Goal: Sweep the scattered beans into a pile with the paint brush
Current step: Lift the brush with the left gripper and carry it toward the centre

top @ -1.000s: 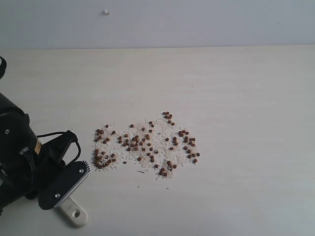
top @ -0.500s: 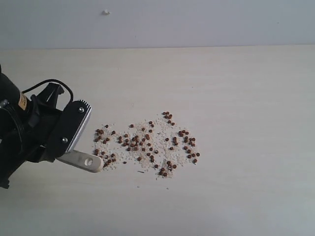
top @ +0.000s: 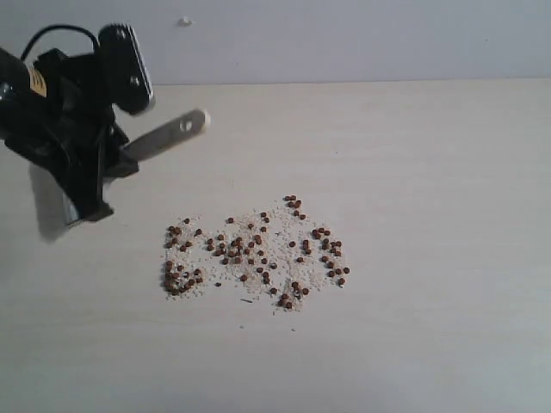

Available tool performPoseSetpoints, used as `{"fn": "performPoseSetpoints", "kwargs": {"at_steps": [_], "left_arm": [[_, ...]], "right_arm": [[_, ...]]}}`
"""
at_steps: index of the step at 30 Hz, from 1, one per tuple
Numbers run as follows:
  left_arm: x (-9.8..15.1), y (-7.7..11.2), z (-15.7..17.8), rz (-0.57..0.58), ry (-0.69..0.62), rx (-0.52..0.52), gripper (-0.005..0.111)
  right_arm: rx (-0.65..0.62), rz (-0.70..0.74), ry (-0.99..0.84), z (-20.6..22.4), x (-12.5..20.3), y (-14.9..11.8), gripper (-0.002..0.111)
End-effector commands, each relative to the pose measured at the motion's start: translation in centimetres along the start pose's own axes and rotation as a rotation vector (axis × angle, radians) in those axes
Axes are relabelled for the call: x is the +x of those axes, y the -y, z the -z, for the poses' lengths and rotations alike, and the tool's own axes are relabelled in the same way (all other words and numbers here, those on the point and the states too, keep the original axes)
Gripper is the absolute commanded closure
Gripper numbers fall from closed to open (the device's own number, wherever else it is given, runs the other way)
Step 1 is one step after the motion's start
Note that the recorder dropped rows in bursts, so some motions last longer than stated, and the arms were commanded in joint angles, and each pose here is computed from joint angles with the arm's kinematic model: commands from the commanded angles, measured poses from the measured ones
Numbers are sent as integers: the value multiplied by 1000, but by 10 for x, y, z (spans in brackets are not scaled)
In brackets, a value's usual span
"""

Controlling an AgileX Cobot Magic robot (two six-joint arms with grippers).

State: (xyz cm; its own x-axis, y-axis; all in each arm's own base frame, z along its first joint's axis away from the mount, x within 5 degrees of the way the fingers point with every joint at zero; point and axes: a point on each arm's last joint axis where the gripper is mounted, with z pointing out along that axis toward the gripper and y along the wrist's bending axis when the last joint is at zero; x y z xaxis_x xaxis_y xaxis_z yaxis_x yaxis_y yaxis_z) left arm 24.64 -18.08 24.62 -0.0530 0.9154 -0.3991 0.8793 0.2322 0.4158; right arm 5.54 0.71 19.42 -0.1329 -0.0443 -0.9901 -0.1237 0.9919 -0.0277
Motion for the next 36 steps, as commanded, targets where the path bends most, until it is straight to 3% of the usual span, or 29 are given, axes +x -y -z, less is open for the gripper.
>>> {"fn": "performPoseSetpoints", "kwargs": {"at_steps": [1, 5, 8, 16, 19, 22, 25, 29, 32, 34, 36], "left_arm": [[-13, -18, 6, 271, 182, -107, 107], [-21, -25, 9, 453, 297, -148, 107], [-25, -31, 12, 572, 379, -176, 107], [-33, -44, 18, 736, 544, -258, 107], [-33, -44, 18, 743, 547, -260, 107], [-28, -41, 13, 745, 548, -272, 107], [-22, -38, 10, 748, 577, -317, 107], [-13, -32, 5, 726, 605, -368, 107], [-8, -29, 3, 701, 641, -414, 107], [-7, -22, 2, 658, 672, -410, 107], [-10, -14, 0, 618, 692, -390, 107]], "right_arm": [[4, -2, 12, 0, 0, 0, 108], [13, 62, 36, 0, -2, 1, 108], [28, 116, 154, 1, -13, 2, 108], [23, -59, 384, 7, -33, 3, 108], [4, -158, 458, 9, -39, 3, 108], [-50, -407, 496, 11, -41, 5, 108], [-95, -566, 520, 12, -44, 5, 108], [-162, -408, 529, 14, -46, -4, 102], [-303, -395, 519, 10, -57, -16, 89], [-375, -303, 469, -1, -71, -24, 76], [-373, -306, 401, -15, -80, -25, 71]]}}
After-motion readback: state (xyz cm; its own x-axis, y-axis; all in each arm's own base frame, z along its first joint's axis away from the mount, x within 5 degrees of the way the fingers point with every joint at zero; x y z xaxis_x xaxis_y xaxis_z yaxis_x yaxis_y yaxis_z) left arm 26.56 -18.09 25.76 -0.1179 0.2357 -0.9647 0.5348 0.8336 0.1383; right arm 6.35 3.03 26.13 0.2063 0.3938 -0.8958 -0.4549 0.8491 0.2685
